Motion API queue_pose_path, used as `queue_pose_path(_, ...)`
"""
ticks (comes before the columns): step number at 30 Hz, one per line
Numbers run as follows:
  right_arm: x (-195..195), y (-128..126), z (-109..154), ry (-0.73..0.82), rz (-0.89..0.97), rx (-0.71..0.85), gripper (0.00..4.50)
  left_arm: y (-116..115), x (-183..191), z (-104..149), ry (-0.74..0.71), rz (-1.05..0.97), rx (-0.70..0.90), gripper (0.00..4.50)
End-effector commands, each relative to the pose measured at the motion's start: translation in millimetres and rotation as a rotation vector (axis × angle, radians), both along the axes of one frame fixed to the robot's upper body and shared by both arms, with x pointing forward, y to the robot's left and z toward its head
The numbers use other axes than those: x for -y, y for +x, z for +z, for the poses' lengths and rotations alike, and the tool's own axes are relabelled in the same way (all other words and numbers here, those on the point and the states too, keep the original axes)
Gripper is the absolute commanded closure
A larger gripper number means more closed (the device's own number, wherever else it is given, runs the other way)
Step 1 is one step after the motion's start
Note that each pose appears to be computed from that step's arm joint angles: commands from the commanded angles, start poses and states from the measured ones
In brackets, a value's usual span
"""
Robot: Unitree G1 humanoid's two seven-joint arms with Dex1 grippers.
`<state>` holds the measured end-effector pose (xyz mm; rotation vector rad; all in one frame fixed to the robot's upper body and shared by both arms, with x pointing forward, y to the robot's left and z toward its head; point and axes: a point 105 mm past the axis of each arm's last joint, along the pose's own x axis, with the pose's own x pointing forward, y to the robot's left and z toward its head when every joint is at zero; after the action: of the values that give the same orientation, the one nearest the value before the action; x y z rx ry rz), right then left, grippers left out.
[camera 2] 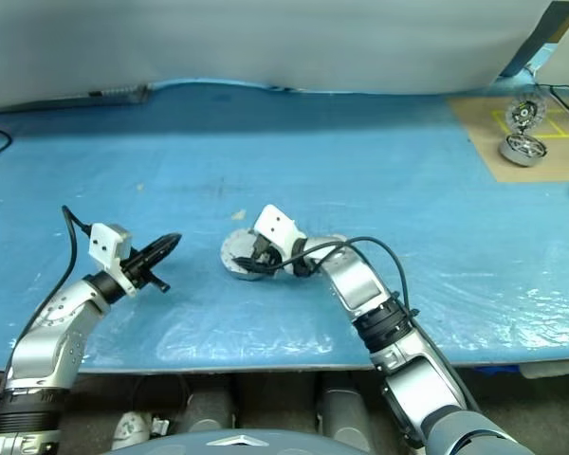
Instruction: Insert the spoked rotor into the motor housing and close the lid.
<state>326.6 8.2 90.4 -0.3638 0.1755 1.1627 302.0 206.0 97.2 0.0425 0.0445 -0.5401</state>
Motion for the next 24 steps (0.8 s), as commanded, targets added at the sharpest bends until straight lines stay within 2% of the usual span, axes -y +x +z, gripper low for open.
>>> queue_pose_path(1, 8, 3, -16, -0.070, -0.020, 0.010, 1.55, 0, 8, 13, 0.007, -0.019, 0.047, 4.50)
queue_pose_path(10, 25, 4, -31, -0.172, -0.001, -0.021, 1.55, 3, 17, 19, -0.016, -0.047, 0.059, 4.50)
queue_pose_path(16, 24, 1, -35, -0.138, -0.014, -0.083, 1.55, 13, 23, 28, -0.082, -0.019, 0.067, 4.50)
queue_pose_path(18, 24, 1, -36, -0.133, -0.020, -0.091, 1.55, 16, 27, 28, -0.095, -0.006, 0.018, 4.50)
queue_pose_path(20, 23, 0, -37, -0.127, -0.026, -0.097, 1.55, 19, 31, 23, -0.151, -0.014, -0.107, 4.50)
queue_pose_path(22, 22, 0, -36, -0.121, -0.031, -0.101, 1.55, 16, 39, 19, -0.224, -0.052, -0.245, 4.50)
queue_pose_path(24, 21, 0, -36, -0.119, -0.036, -0.103, 1.55, 13, 48, 23, -0.309, -0.098, -0.309, 4.50)
